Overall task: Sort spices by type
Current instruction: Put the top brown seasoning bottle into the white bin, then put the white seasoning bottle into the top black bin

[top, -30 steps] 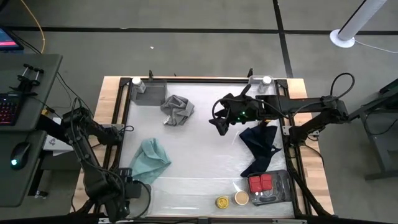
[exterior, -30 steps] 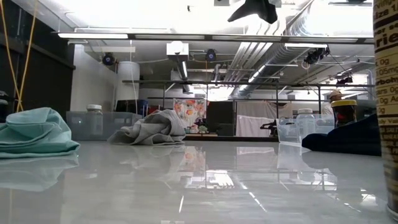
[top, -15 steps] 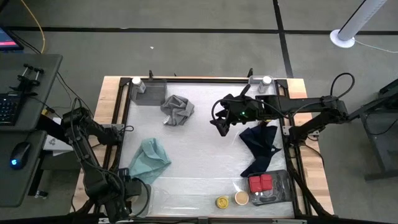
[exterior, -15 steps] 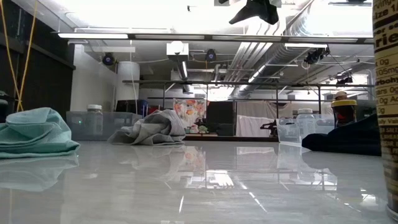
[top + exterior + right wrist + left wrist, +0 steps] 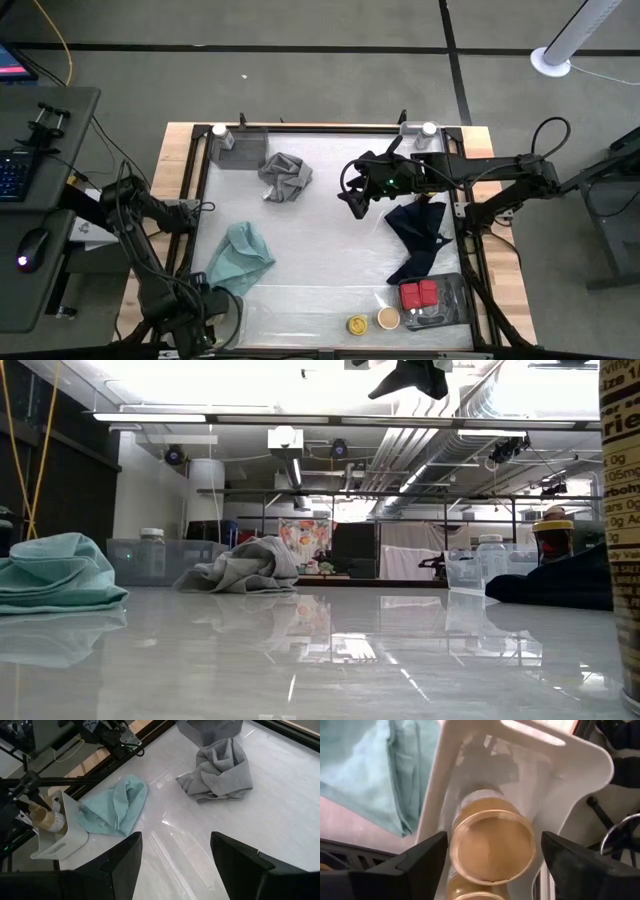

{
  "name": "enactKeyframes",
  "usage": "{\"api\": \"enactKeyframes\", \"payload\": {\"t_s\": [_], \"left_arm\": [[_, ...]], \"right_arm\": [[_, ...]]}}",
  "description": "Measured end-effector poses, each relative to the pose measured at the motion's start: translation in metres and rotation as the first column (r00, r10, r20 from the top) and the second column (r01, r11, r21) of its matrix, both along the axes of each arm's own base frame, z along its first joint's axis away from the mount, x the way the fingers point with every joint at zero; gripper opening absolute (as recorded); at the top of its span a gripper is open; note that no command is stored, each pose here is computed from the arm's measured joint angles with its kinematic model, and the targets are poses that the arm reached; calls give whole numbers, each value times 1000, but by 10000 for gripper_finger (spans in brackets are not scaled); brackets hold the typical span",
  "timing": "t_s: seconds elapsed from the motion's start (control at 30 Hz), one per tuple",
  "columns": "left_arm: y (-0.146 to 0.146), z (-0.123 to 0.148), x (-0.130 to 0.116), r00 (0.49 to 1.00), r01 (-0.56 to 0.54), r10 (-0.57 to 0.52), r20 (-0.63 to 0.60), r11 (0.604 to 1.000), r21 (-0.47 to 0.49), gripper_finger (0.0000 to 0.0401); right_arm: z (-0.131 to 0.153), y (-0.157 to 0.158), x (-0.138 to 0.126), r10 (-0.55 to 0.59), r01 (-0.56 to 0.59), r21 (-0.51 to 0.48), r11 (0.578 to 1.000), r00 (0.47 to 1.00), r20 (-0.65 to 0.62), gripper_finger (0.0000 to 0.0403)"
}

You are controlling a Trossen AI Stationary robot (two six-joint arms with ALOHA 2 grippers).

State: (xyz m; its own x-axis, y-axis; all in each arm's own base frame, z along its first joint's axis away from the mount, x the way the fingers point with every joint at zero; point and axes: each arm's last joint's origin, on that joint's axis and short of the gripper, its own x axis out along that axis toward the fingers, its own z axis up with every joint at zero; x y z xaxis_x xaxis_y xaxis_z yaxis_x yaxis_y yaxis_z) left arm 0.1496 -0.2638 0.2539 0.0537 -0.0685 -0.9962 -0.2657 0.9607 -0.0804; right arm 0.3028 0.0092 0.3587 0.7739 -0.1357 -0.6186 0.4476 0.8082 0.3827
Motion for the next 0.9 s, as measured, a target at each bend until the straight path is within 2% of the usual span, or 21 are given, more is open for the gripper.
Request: {"api": "enactKeyframes", "payload": {"t_s": [0.37, 0.6, 0.73, 0.9], "left_arm": [[-1, -2, 1, 996, 1, -4, -91, 999, -35, 324], [3, 23, 6, 994, 73, -74, -77, 997, -22, 324], [12, 47, 19, 996, 92, -92, -2, 995, 25, 324], [37, 79, 51, 977, 75, -99, 187, 988, 132, 324]], "right_arm": [[-1, 0, -1, 6, -6, 5, 1000, 1000, -9, 233], [-1, 0, -1, 14, -14, -3, 1000, 1000, -11, 233], [0, 0, -2, 31, -32, -8, 999, 999, -13, 233], [4, 0, -7, 32, -32, -8, 999, 999, -7, 233]]}}
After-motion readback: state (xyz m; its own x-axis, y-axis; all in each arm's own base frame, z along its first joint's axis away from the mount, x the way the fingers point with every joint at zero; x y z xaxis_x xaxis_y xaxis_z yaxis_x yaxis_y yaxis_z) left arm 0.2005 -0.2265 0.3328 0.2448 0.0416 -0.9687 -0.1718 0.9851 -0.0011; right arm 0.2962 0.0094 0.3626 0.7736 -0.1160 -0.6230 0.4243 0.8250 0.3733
